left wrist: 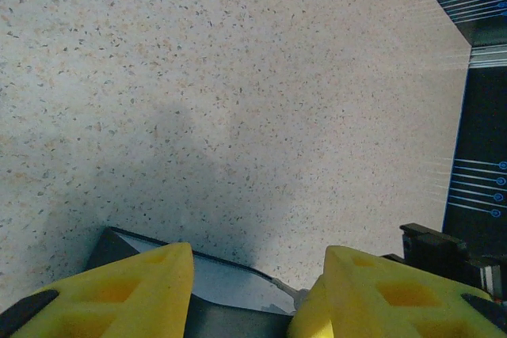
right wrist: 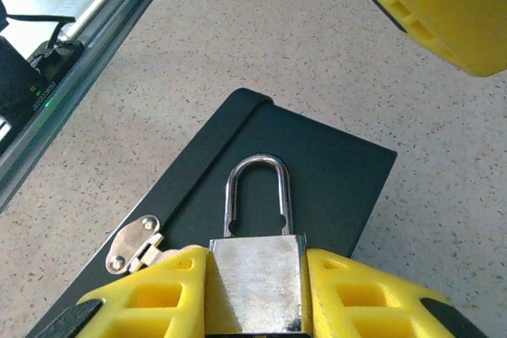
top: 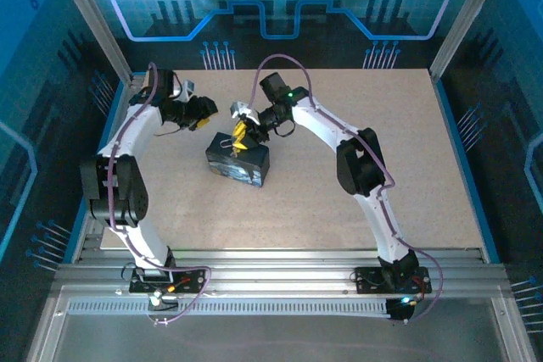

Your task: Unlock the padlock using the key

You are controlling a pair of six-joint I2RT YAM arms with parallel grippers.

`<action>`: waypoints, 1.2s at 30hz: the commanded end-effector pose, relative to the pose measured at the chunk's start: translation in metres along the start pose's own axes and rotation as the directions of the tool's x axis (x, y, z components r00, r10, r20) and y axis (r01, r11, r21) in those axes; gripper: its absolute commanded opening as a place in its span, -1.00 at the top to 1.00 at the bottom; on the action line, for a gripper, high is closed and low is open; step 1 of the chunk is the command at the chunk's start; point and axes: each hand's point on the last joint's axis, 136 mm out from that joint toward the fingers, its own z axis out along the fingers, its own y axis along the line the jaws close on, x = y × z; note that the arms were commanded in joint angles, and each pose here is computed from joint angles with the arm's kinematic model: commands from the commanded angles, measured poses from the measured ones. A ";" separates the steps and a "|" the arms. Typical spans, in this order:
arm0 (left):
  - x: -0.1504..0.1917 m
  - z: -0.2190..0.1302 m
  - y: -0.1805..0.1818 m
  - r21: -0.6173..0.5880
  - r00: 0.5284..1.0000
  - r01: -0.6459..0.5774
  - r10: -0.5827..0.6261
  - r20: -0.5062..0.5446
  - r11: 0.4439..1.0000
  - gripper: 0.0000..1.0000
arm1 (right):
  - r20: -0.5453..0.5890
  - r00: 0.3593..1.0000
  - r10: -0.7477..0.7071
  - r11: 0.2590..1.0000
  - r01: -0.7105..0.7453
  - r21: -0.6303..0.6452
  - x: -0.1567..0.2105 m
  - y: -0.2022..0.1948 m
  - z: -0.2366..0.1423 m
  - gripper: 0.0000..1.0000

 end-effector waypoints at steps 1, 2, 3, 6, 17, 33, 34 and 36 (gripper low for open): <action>0.004 -0.013 -0.004 0.012 1.000 0.025 -0.025 0.004 1.000 0.03 | 0.064 0.998 0.025 0.999 -0.028 0.039 -0.026 -0.002 -0.014 0.54; 0.005 -0.014 -0.004 0.012 1.000 0.024 -0.024 0.006 1.000 0.03 | 0.085 0.996 0.016 0.998 -0.022 0.066 -0.040 -0.002 -0.025 0.55; 0.004 -0.014 -0.004 0.009 1.000 0.026 -0.026 0.008 1.000 0.03 | 0.099 0.995 0.026 0.996 -0.034 0.085 -0.045 -0.005 -0.031 0.56; 0.004 -0.015 -0.004 0.006 1.000 0.030 -0.030 0.010 1.000 0.03 | 0.127 0.989 0.082 0.987 -0.098 0.128 -0.051 -0.014 -0.049 0.58; 0.002 -0.017 -0.004 0.007 0.999 0.036 -0.036 0.021 0.999 0.02 | 0.132 0.903 0.409 0.833 -0.428 0.350 0.021 -0.032 -0.099 0.57; 0.002 -0.028 -0.012 0.018 0.999 0.022 -0.022 0.049 1.000 0.02 | 0.194 0.554 0.809 0.290 -0.664 0.690 0.207 0.029 -0.149 0.31; 0.002 -0.030 -0.012 0.018 0.999 0.020 -0.021 0.051 1.000 0.02 | 0.207 0.544 0.813 0.274 -0.672 0.688 0.211 0.031 -0.152 0.27; 0.004 -0.032 -0.013 0.019 0.998 0.015 -0.016 0.053 1.000 0.02 | 0.227 0.551 0.803 0.269 -0.675 0.687 0.208 0.032 -0.156 0.22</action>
